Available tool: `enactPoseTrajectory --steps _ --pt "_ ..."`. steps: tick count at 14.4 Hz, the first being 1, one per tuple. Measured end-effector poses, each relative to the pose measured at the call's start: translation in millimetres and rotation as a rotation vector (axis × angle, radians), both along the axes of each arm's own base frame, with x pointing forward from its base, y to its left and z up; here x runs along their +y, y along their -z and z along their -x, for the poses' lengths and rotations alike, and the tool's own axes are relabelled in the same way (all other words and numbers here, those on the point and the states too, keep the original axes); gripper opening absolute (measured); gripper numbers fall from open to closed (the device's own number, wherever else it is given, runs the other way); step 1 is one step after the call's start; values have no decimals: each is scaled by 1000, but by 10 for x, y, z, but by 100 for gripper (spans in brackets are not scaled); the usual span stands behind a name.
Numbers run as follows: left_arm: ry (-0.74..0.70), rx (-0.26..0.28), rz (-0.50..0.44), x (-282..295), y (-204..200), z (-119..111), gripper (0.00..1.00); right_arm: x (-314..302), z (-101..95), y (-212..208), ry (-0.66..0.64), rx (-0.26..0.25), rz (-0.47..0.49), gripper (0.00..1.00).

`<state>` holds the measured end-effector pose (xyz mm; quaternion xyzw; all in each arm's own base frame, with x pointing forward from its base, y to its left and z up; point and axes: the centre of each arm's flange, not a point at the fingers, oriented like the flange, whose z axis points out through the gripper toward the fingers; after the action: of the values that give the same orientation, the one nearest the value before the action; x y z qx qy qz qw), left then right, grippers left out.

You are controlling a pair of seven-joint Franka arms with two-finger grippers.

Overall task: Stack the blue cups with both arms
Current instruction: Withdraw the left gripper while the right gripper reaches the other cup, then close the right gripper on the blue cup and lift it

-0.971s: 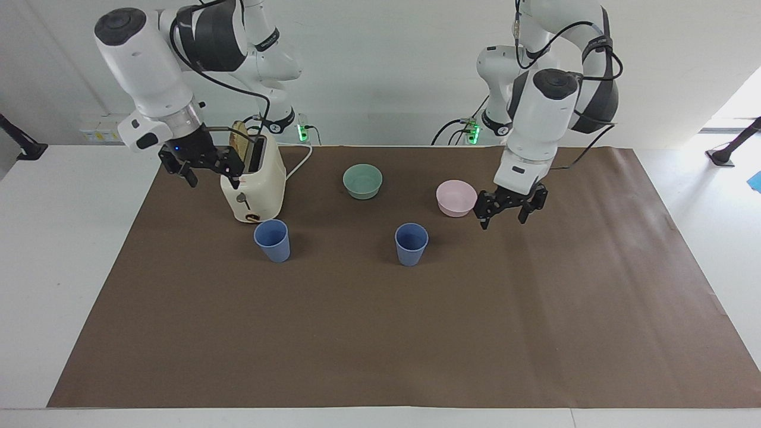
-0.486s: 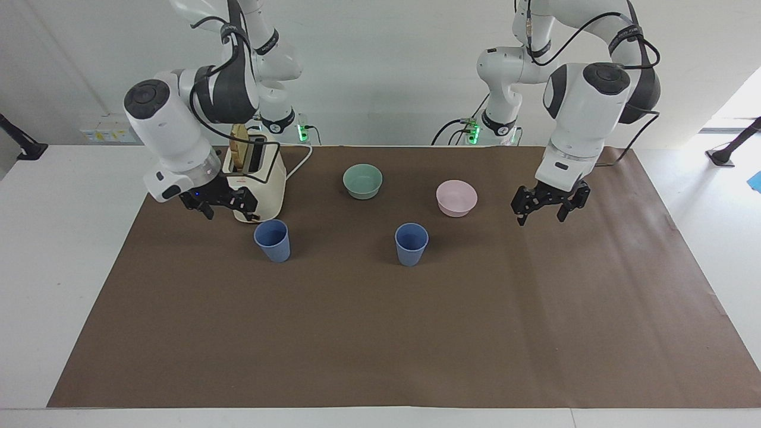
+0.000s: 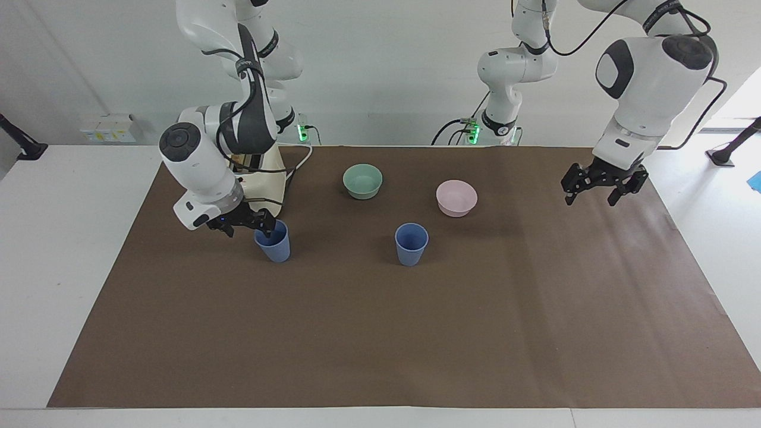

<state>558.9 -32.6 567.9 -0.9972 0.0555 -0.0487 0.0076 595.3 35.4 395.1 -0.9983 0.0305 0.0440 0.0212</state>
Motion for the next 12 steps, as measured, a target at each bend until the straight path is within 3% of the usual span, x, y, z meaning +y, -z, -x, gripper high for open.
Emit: enactPoseTrajectory --steps 4,8,9,12 --pt "12 -5 -4 -68 -713 184 100 -8 27 242 3 5 0 100" --pt "22 4 -4 -129 -971 270 100 -14 -1 358 -4 -1 -2 94" --pt "22 -1 1 -131 -1007 285 100 -14 -2 362 -4 -1 -3 89" --pt "21 -13 14 -134 -1084 321 100 -15 -2 361 -4 -1 -3 51"
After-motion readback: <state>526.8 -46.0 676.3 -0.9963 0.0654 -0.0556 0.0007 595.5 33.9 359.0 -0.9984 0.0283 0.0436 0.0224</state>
